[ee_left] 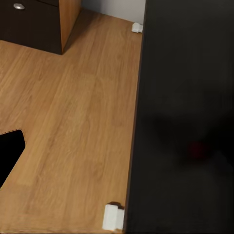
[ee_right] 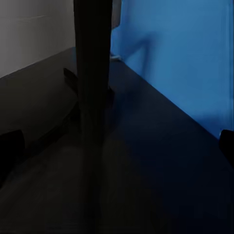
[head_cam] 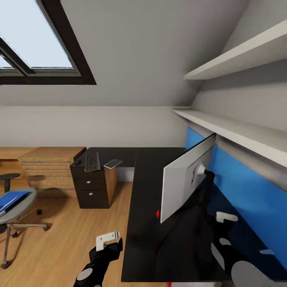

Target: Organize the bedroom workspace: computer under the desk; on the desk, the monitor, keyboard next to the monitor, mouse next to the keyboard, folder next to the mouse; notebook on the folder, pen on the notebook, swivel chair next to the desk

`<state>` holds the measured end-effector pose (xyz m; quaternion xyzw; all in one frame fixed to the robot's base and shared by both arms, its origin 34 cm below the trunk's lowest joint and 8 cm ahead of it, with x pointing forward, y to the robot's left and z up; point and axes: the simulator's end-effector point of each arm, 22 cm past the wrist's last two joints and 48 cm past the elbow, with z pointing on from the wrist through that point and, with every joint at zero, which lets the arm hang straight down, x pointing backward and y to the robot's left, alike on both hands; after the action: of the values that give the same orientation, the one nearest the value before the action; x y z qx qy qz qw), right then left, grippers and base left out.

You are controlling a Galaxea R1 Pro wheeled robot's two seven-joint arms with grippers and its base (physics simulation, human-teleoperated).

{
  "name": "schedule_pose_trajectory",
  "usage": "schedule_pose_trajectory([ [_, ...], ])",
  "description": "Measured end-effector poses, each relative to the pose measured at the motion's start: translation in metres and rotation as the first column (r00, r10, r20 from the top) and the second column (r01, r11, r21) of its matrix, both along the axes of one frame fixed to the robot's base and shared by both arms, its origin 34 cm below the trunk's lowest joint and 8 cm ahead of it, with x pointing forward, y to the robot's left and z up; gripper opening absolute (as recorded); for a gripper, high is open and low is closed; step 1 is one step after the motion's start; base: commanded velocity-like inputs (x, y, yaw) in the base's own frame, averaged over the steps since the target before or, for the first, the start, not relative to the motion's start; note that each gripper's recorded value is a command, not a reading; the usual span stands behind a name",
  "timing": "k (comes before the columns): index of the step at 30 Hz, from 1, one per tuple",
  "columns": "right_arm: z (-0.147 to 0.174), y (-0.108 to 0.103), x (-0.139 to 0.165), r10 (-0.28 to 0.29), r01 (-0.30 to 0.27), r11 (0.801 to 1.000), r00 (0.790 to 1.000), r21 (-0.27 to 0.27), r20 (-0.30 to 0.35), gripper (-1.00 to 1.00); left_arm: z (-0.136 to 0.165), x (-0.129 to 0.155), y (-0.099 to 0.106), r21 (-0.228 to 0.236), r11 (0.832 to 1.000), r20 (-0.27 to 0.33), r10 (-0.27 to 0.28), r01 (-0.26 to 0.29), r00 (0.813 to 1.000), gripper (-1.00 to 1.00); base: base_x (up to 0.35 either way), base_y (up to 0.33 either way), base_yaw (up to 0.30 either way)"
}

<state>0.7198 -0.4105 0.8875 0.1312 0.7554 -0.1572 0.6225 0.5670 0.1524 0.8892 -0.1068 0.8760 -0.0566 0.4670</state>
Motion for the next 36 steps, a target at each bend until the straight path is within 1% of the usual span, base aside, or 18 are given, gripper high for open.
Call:
schedule_pose_trajectory([
  [7, -0.002, 0.0, 0.0, -0.003, 0.003, 1.0, 1.0, 0.001, -0.012, 1.0, 0.0, 0.0, 0.0, 0.0, 1.0, 0.0, 0.0, 0.0, 1.0, 1.0, -0.331, 0.026, 0.0],
  [9, -0.009, 0.0, -0.002, -0.015, 0.015, 1.0, 0.999, 0.009, -0.048, 1.0, 0.0, 0.0, 0.001, 0.001, 1.0, 0.0, 0.001, -0.001, 1.0, 1.0, -0.296, 0.151, 0.0],
  [10, -0.017, 0.001, -0.004, -0.028, 0.03, 0.999, 0.995, 0.018, -0.092, 1.0, 0.0, 0.0, 0.001, 0.001, 1.0, 0.0, 0.002, -0.002, 1.0, 1.0, -0.274, 0.188, 0.0],
  [11, -0.02, 0.001, -0.005, -0.038, 0.041, 0.999, 0.992, 0.022, -0.118, 1.0, 0.0, 0.0, 0.001, 0.001, 1.0, 0.001, 0.002, -0.002, 1.0, 1.0, -0.237, 0.218, 0.0],
  [12, -0.019, -0.001, -0.004, -0.061, 0.066, 0.997, 0.985, 0.026, -0.16, 1.0, 0.001, 0.001, 0.002, 0.001, 1.0, 0.002, 0.005, -0.005, 1.0, 1.0, -0.205, 0.229, 0.0],
  [13, -0.016, -0.001, -0.002, -0.074, 0.08, 0.996, 0.982, 0.028, -0.177, 1.0, 0.001, 0.001, 0.003, 0.001, 1.0, 0.002, 0.006, -0.006, 1.0, 1.0, -0.137, 0.234, 0.0],
  [14, -0.002, 0.001, 0.004, -0.092, 0.101, 0.994, 0.977, 0.034, -0.193, 1.0, 0.001, 0.001, 0.004, 0.001, 1.0, 0.003, 0.009, -0.009, 1.0, 1.0, -0.088, 0.208, 0.0],
  [17, 0.045, 0.017, 0.014, -0.114, 0.127, 0.99, 0.977, 0.062, -0.178, 1.0, 0.001, 0.002, 0.006, 0.001, 1.0, 0.003, 0.013, -0.013, 1.0, 1.0, -0.048, 0.199, 0.0],
  [19, 0.052, 0.024, -0.011, -0.127, 0.143, 0.987, 0.974, 0.074, -0.187, 1.0, 0.001, 0.002, 0.006, 0.002, 1.0, 0.003, 0.014, -0.014, 1.0, 1.0, -0.013, 0.277, 0.0],
  [20, 0.05, 0.032, -0.034, -0.129, 0.146, 0.986, 0.973, 0.078, -0.191, 1.0, 0.002, 0.002, 0.007, 0.004, 1.0, 0.004, 0.014, -0.014, 1.0, 1.0, -0.006, 0.304, 0.0],
  [22, 0.049, 0.044, -0.043, -0.116, 0.134, 0.988, 0.974, 0.08, -0.193, 1.0, 0.002, 0.002, 0.007, 0.005, 1.0, 0.005, 0.014, -0.014, 1.0, 1.0, 0.001, 0.315, 0.0],
  [26, 0.057, 0.068, -0.043, -0.072, 0.085, 0.994, 0.982, 0.071, -0.173, 1.0, 0.002, 0.002, 0.007, 0.008, 1.0, 0.007, 0.013, -0.013, 1.0, 1.0, 0.117, 0.306, 0.0],
  [27, 0.063, 0.086, -0.039, -0.034, 0.044, 0.997, 0.987, 0.059, -0.159, 1.0, 0.002, 0.002, 0.006, 0.007, 1.0, 0.007, 0.013, -0.013, 1.0, 1.0, 0.207, 0.282, 0.0],
  [30, 0.067, 0.1, -0.036, -0.004, 0.01, 0.999, 0.989, 0.044, -0.15, 1.0, 0.002, 0.002, 0.006, 0.008, 1.0, 0.007, 0.012, -0.012, 1.0, 1.0, 0.257, 0.216, 0.0],
  [31, 0.081, 0.107, -0.032, 0.01, -0.007, 0.999, 0.997, 0.031, -0.08, 1.0, 0.002, 0.001, 0.004, 0.01, 1.0, 0.007, 0.007, -0.007, 1.0, 1.0, 0.321, 0.099, 0.0],
  [34, 0.087, 0.108, -0.03, 0.01, -0.009, 1.0, 0.999, 0.028, -0.042, 1.0, 0.002, 0.001, 0.003, 0.009, 1.0, 0.006, 0.005, -0.005, 1.0, 1.0, 0.316, 0.127, 0.0],
  [35, 0.094, 0.107, -0.031, 0.01, -0.01, 1.0, 1.0, 0.022, 0.016, 1.0, 0.002, 0.001, 0.003, 0.008, 1.0, 0.006, 0.004, -0.004, 1.0, 1.0, 0.3, 0.203, 0.0],
  [36, 0.096, 0.107, -0.032, 0.009, -0.01, 1.0, 0.999, 0.021, 0.034, 1.0, 0.002, 0.001, 0.002, 0.008, 1.0, 0.006, 0.004, -0.004, 1.0, 1.0, 0.299, 0.198, 0.0],
])
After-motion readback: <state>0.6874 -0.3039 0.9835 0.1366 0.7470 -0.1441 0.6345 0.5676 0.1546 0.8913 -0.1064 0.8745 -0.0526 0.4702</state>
